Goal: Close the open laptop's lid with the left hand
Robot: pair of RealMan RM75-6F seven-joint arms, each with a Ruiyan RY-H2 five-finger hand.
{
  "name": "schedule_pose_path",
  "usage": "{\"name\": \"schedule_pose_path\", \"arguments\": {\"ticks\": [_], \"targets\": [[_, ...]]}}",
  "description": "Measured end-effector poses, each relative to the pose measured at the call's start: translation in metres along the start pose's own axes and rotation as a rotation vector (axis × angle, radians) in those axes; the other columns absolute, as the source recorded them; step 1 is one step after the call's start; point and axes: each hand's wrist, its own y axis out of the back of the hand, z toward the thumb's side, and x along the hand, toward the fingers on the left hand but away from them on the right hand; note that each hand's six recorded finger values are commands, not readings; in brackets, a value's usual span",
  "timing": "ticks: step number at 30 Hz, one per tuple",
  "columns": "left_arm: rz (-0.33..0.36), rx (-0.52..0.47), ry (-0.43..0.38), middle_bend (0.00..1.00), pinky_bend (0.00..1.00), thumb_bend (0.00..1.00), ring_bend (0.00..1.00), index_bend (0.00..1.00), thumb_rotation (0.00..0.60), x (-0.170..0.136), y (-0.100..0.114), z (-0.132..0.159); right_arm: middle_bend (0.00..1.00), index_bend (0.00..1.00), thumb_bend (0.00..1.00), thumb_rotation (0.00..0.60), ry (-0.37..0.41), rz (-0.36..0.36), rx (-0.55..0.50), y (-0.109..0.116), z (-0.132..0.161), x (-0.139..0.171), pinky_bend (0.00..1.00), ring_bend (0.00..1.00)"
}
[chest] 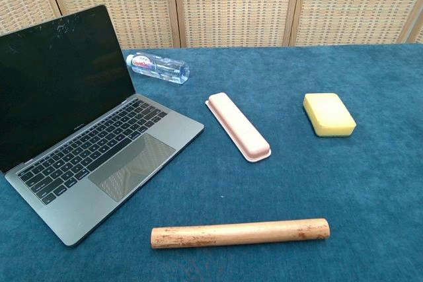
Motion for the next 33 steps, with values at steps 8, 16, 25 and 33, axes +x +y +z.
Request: {"name": "schedule_pose_path", "arguments": {"ticks": [8,16,25,33], "targets": [[0.023,-0.047,-0.007,0.00,0.00,0.37,0.00,0.00,0.600,-0.001,0.005,0.000,0.00,0.00,0.10,0.600,0.001,-0.001,-0.004,0.000,0.000,0.000,0.00,0.00],[0.041,-0.085,-0.028,0.00,0.00,0.45,0.00,0.00,0.600,-0.006,0.008,0.002,0.00,0.00,0.10,0.600,-0.003,-0.004,-0.010,0.002,-0.002,0.001,0.00,0.00],[-0.002,-0.179,-0.004,0.00,0.00,0.61,0.00,0.00,0.600,-0.010,-0.005,-0.021,0.00,0.00,0.10,0.600,0.008,0.001,-0.002,0.000,0.002,0.000,0.00,0.00],[-0.033,-0.273,0.000,0.00,0.00,0.63,0.00,0.00,0.600,-0.003,-0.019,-0.031,0.00,0.00,0.10,0.600,0.012,0.006,-0.006,-0.001,0.003,0.000,0.00,0.00]]}}
